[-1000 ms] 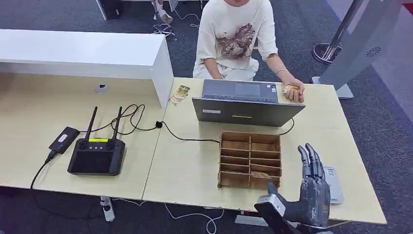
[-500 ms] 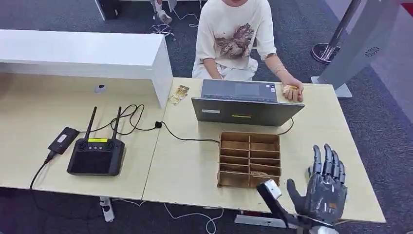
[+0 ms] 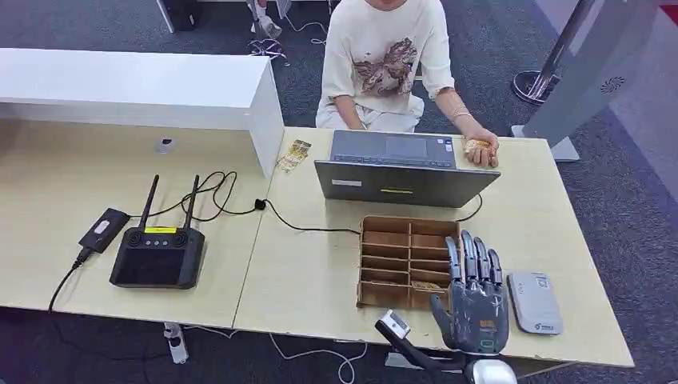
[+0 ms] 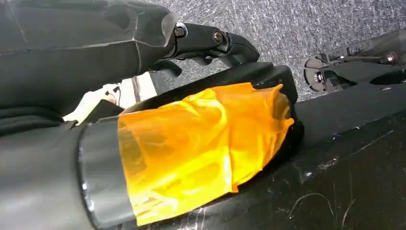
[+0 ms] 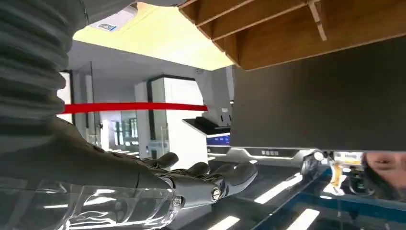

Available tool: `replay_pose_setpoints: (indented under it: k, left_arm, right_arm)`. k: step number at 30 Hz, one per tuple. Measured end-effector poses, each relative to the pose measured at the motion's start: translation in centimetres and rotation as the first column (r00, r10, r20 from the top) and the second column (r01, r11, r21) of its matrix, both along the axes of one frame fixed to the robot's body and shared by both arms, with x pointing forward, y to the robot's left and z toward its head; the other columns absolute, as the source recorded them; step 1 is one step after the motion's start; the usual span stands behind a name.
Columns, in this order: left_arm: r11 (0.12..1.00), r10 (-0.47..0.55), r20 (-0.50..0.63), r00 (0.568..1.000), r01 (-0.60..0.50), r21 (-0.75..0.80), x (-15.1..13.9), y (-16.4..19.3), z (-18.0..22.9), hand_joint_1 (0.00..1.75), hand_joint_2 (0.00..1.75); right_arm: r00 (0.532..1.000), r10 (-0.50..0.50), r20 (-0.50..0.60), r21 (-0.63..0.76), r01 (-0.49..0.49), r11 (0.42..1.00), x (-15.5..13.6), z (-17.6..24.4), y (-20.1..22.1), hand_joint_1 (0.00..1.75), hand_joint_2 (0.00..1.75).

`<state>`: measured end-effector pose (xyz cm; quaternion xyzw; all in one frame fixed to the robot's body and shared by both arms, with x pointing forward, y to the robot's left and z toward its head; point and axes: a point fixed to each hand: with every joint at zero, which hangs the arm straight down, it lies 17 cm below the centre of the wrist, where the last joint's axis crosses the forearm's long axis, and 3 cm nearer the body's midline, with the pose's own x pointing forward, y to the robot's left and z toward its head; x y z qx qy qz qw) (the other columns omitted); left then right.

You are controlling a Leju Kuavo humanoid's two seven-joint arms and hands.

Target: Pass the card to the sensor for recognition and then transmit it.

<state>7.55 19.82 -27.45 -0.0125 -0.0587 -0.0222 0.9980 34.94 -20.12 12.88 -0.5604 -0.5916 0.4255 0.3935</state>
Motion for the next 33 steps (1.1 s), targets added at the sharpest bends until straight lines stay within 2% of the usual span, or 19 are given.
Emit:
replay_pose_setpoints:
  k: [15,19,33]
  left_arm:
    - [1.0,-0.017,0.0,1.0,0.017,0.016,-0.1,0.3,-0.1,0.0,0.0]
    - [0.999,-0.037,0.002,0.999,0.037,0.019,-0.1,0.3,-0.1,0.0,0.0]
    - [0.999,-0.049,0.01,0.999,0.049,0.017,0.0,0.2,0.0,0.0,0.0]
  right_arm:
    - [1.0,0.02,-0.008,-0.06,-0.021,0.998,0.6,-1.1,-1.2,0.0,1.75]
    - [0.998,0.046,-0.031,-0.085,-0.049,0.995,0.7,-2.2,-1.1,0.0,1.75]
    - [0.993,0.035,-0.111,-0.114,-0.047,0.992,1.0,-5.5,-1.6,0.0,1.75]
